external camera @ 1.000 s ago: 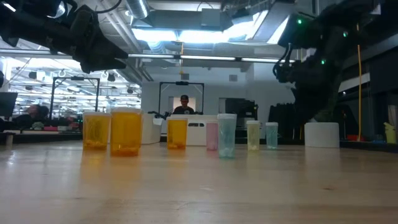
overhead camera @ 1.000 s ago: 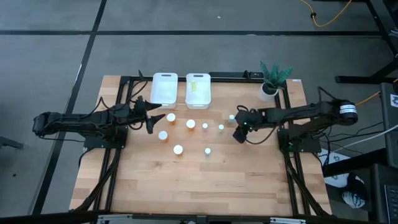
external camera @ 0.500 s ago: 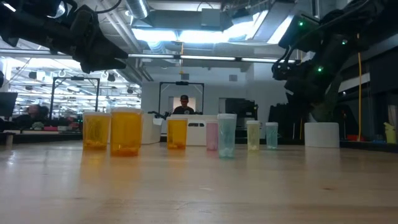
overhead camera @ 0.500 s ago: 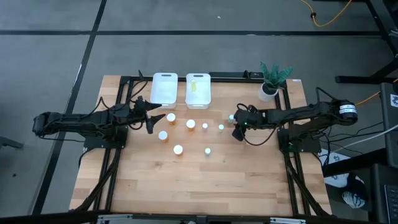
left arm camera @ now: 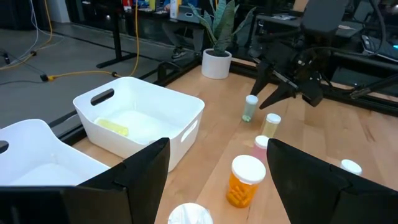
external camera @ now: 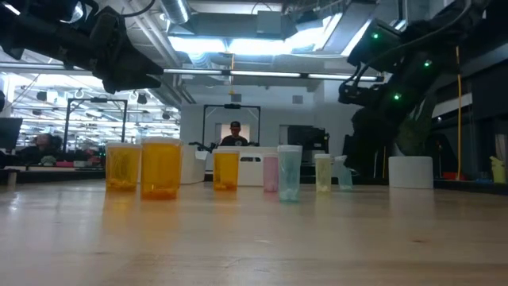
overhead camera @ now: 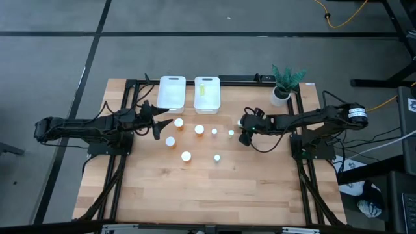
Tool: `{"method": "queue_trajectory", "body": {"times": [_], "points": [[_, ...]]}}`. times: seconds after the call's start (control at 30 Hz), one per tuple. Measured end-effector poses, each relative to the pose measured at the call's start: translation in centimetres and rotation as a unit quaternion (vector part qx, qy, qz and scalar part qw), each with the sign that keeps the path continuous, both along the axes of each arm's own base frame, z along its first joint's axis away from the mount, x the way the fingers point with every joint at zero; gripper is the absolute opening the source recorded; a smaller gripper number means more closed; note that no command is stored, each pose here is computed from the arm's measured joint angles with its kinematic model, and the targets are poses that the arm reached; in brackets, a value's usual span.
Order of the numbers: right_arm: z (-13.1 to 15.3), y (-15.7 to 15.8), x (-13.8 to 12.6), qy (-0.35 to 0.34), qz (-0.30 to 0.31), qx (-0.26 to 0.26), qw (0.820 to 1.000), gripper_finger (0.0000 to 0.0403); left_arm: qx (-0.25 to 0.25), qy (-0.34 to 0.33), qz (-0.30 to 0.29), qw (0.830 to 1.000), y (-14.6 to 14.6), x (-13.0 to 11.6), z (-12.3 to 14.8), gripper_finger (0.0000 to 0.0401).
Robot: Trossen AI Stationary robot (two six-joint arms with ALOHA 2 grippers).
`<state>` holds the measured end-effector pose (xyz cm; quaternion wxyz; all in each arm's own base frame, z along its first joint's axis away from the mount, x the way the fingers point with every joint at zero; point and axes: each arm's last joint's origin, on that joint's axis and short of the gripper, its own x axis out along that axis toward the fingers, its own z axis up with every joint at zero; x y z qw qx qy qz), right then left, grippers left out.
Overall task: Pick and place medicine bottles into bin by pill shape (circle, oval)
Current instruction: Put the small blue pill bottle into the right white bin
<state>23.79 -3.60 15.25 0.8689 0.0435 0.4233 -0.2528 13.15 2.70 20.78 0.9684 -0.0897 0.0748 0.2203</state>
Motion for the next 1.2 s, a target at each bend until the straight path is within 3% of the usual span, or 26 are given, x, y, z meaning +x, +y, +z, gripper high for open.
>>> {"method": "queue_trajectory", "body": {"times": [0.57,0.93,1.2], "points": [[0.2,-1.7,0.0,-0.013,-0.023,-0.009,1.0,0.0163,0.0,0.0,0.0,1.0,0.0,0.0,0.0,0.026],[1.0,-2.5,0.6,-0.055,-0.043,-0.057,0.996,0.0164,0.0,0.0,0.0,1.0,0.0,0.0,0.0,0.026],[1.7,-4.1,0.7,-0.101,-0.084,-0.047,0.99,0.0215,0.0,0.0,0.0,1.0,0.0,0.0,0.0,0.026]]}}
